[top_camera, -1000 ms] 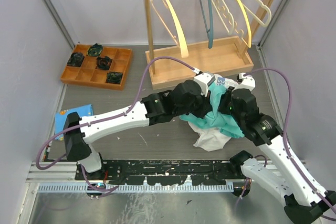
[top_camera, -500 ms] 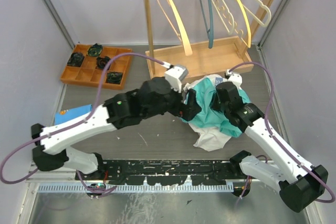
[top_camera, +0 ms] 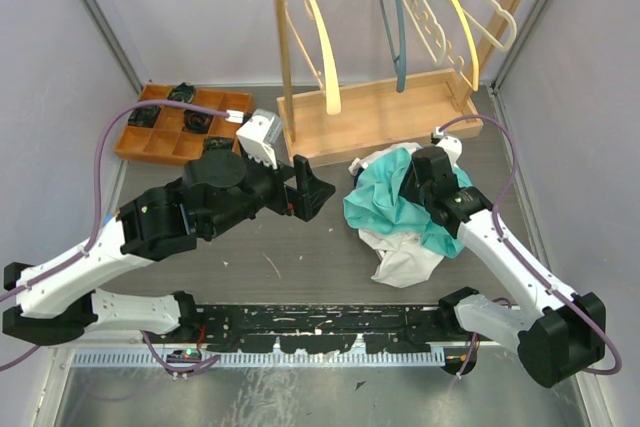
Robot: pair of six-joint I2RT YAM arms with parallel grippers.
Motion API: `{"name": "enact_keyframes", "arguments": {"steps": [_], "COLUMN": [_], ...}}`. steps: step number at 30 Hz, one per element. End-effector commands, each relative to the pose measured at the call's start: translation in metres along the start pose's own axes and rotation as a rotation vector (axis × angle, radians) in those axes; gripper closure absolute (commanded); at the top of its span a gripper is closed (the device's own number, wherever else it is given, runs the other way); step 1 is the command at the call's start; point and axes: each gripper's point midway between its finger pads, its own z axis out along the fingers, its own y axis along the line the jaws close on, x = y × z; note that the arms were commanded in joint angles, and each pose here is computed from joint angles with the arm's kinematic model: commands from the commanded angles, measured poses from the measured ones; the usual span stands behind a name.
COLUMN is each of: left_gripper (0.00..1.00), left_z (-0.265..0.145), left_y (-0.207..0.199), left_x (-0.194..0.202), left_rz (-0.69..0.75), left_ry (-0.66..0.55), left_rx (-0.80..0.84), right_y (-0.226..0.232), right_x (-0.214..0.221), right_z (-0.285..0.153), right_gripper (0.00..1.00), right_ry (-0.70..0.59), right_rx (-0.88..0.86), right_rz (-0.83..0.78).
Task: Remove the t-shirt from the hanger
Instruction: Place the T-shirt in the bin.
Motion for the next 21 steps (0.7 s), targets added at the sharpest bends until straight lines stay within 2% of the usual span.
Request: {"name": "enact_keyframes", "arguments": {"steps": [1,4,8,15,21], "left_gripper": [0.02,0.02,0.02,0.02,0.02], "left_z": [-0.003,-0.002,0.001,-0.009,-0.016], "left_y": [0.011,0.009,0.006,0.009,0.009], "left_x": [-0.001,-0.004,-0.007,-0.032,-0.041], "left_rz": [0.018,0.021,0.031,0.058,0.077], "left_ry": [-0.006,-0.011,-0.011,-0.079,-0.100], "left_rx": [-0.052,-0.050,-0.049,-0.068,-0.064], "right_y": [-0.019,-0.022,-0.018,-0.013,-0.012], "right_x": [0.035,0.041,0.041,-0.004,-0.040], "right_z": [0.012,0.013,0.008,-0.028,-0.061], "right_gripper": [0.57,0.56,0.51,0.40,0.37], "right_ry": [0.113,0.131,0.138,0.001,-0.086], "right_rx": [0.059,0.057,0.020,-0.023,-0.028], "right_rz": [-0.031,-0.030,-0.023,0.001,-0.003]}}
